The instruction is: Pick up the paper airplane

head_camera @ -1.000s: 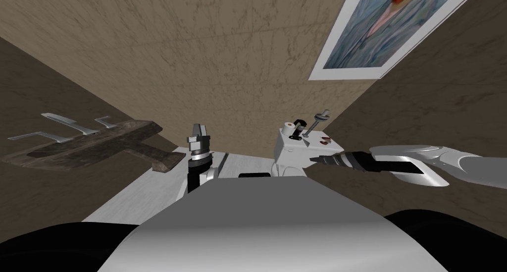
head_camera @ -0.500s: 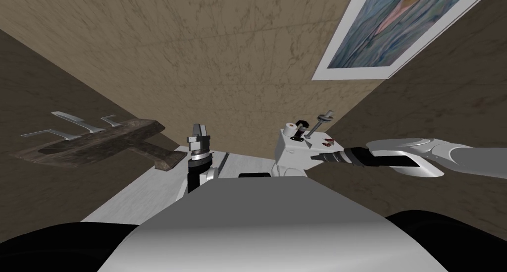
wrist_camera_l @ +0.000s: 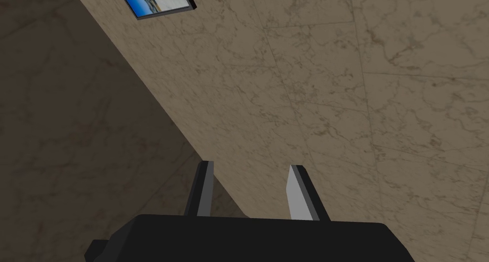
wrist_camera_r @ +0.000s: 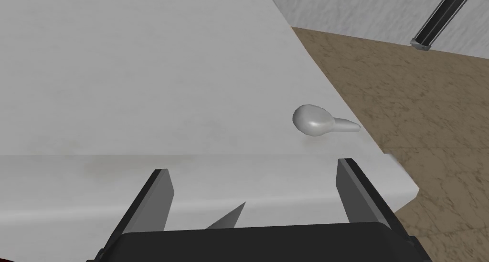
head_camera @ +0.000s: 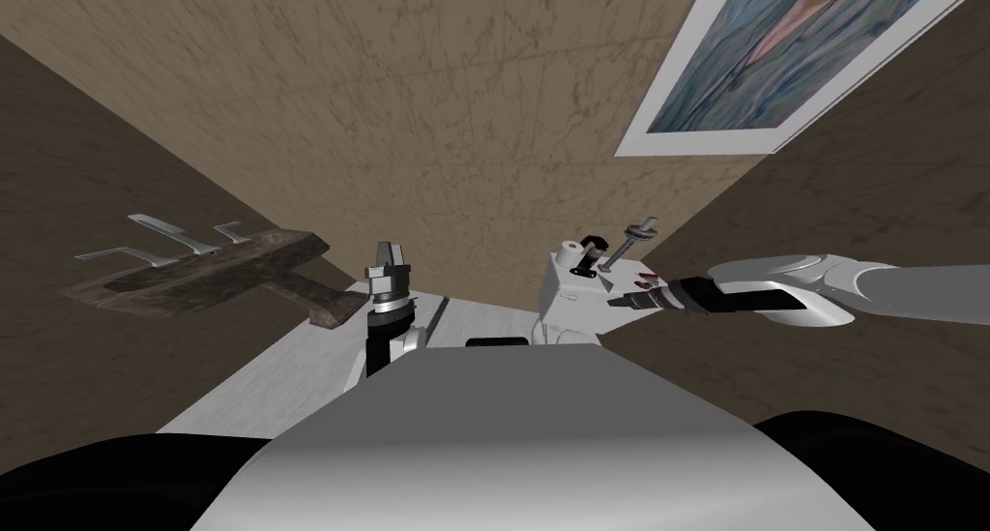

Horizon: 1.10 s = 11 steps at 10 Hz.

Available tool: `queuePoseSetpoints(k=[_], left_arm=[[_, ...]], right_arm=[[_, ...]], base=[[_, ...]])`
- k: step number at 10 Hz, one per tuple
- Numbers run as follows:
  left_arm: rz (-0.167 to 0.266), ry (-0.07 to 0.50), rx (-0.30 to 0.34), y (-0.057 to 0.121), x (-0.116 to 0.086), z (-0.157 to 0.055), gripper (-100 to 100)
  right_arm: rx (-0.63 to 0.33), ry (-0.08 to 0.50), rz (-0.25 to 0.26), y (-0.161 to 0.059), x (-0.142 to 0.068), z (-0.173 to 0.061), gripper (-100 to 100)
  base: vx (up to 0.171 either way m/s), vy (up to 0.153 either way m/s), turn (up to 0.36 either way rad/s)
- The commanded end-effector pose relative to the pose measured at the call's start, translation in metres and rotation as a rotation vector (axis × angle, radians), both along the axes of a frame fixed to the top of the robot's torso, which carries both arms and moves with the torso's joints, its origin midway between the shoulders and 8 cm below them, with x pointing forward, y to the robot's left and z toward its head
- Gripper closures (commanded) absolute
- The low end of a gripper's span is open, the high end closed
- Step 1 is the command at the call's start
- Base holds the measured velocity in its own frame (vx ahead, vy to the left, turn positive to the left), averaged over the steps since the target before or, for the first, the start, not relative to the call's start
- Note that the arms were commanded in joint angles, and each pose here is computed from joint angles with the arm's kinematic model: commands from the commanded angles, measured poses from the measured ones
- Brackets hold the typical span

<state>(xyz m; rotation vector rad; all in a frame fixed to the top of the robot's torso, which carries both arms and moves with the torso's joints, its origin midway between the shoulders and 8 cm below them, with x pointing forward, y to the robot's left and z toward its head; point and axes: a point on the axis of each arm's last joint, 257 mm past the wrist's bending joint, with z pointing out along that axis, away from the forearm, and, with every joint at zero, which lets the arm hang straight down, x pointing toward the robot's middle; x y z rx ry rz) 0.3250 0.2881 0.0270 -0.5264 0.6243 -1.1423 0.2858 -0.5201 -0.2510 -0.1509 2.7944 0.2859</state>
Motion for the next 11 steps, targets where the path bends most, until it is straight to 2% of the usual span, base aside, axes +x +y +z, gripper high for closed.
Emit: queuePoseSetpoints(k=[1, 10, 11], left_arm=[[0.0, 0.0, 0.0, 0.0, 0.0, 0.0, 0], [0.0, 0.0, 0.0, 0.0, 0.0, 0.0, 0], [0.0, 0.0, 0.0, 0.0, 0.0, 0.0, 0]], right_arm=[[-0.033, 0.002, 0.018, -0.006, 0.009, 0.006, -100], [-0.033, 0.002, 0.018, -0.006, 0.009, 0.006, -100], [-0.003, 0.034, 0.021, -0.002, -0.009, -0.001, -100]], base=[[0.025, 0.002, 0.071], [-0.001, 0.0, 0.004], [-0.128, 0.0, -0.098]])
